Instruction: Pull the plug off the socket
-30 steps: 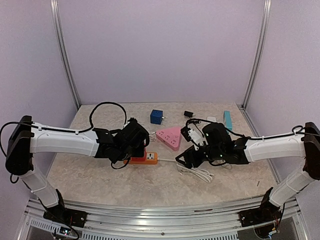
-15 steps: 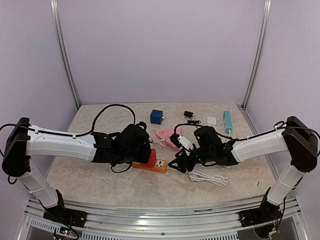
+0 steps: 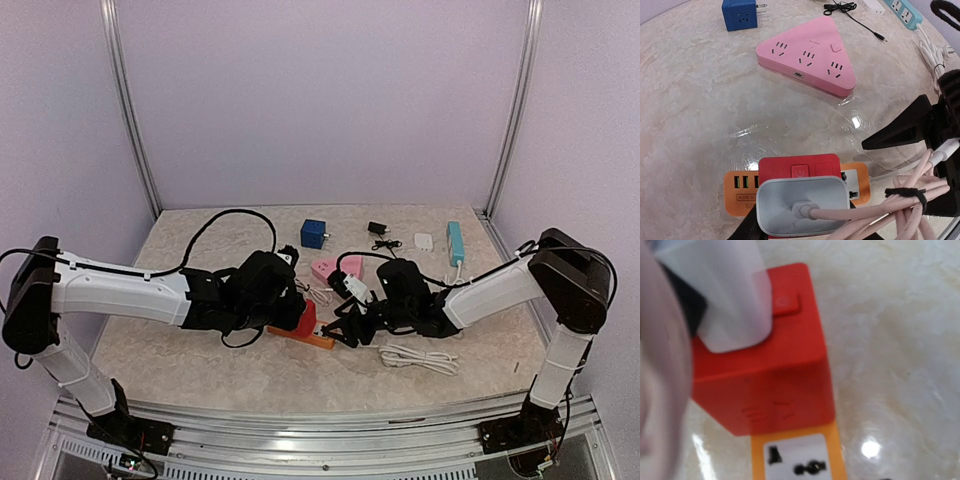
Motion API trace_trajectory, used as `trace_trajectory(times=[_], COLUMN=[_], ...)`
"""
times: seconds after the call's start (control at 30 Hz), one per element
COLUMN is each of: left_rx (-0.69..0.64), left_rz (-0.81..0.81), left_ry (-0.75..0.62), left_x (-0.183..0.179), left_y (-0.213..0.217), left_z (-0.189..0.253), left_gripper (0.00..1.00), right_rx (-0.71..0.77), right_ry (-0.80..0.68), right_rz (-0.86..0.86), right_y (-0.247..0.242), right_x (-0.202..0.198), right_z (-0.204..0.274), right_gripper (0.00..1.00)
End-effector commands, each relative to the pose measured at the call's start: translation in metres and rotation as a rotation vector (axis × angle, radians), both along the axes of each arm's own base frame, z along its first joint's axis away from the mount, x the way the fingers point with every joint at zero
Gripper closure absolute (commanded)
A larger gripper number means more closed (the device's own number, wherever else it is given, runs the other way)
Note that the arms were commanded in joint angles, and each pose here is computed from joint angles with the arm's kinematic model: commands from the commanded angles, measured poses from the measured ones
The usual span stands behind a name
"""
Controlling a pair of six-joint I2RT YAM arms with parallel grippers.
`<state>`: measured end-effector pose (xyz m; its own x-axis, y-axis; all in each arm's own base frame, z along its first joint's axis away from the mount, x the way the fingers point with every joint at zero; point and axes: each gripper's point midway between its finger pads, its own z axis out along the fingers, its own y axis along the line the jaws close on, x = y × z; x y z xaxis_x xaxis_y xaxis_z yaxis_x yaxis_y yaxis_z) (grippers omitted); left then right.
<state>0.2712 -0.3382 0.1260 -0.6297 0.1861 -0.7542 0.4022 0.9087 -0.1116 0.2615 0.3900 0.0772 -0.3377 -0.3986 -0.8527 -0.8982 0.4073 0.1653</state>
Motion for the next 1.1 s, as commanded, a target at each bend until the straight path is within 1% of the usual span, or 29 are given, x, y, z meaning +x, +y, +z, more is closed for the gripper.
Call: trace_trajectory(times=[0.0, 0.27, 0.43, 0.5, 0.53, 0.67, 0.8, 0.83, 0.87, 0.97, 1.0, 1.07], left_rx=[-0.027, -0.04, -0.056, -0.058, -0.061, -0.07, -0.085, -0.088, -0.09, -0.09, -0.087, -0.082], left_rz=[-0.07, -0.097, -0.103, -0.102, -0.101, -0.097, -0.092, -0.093, -0.094, -0.096, -0.097, -0.094], left_ry=[-0.019, -0.024, -0.025, -0.025, -0.025, -0.032, -0.05, -0.054, -0.056, -0.056, -0.055, -0.053], left_x=[-0.006, -0.008, -0.008, -0.008, -0.008, -0.008, -0.006, -0.006, -0.006, -0.006, -0.006, -0.006], left_y=[-0.006, -0.004, -0.001, 0.0, 0.001, 0.002, 0.003, 0.003, 0.003, 0.003, 0.003, 0.004], left_z=[0.009, 0.015, 0.02, 0.021, 0.021, 0.025, 0.033, 0.034, 0.036, 0.036, 0.035, 0.034], left_gripper=[0.83, 0.84, 0.84, 0.85, 0.87, 0.88, 0.89, 0.89, 0.89, 0.89, 0.89, 0.89], right_rx=[0.021, -0.057, -0.075, -0.086, -0.093, -0.121, -0.141, -0.147, -0.151, -0.147, -0.145, -0.145], right_ry=[-0.012, -0.022, -0.026, -0.022, -0.023, -0.019, -0.006, -0.002, 0.002, 0.019, 0.021, 0.024], right_rz=[0.025, 0.013, 0.016, 0.016, 0.016, 0.007, -0.018, -0.019, -0.017, 0.009, 0.013, 0.017], right_y=[0.012, 0.014, 0.017, 0.017, 0.018, 0.017, 0.014, 0.013, 0.013, 0.014, 0.015, 0.014], right_x=[-0.006, -0.002, -0.005, -0.007, -0.008, -0.011, -0.009, -0.01, -0.011, -0.017, -0.018, -0.021], right_z=[-0.007, -0.039, -0.049, -0.055, -0.058, -0.069, -0.076, -0.079, -0.08, -0.082, -0.081, -0.08], right_gripper=[0.34, 0.38, 0.4, 0.42, 0.43, 0.52, 0.53, 0.53, 0.5, 0.24, 0.21, 0.18])
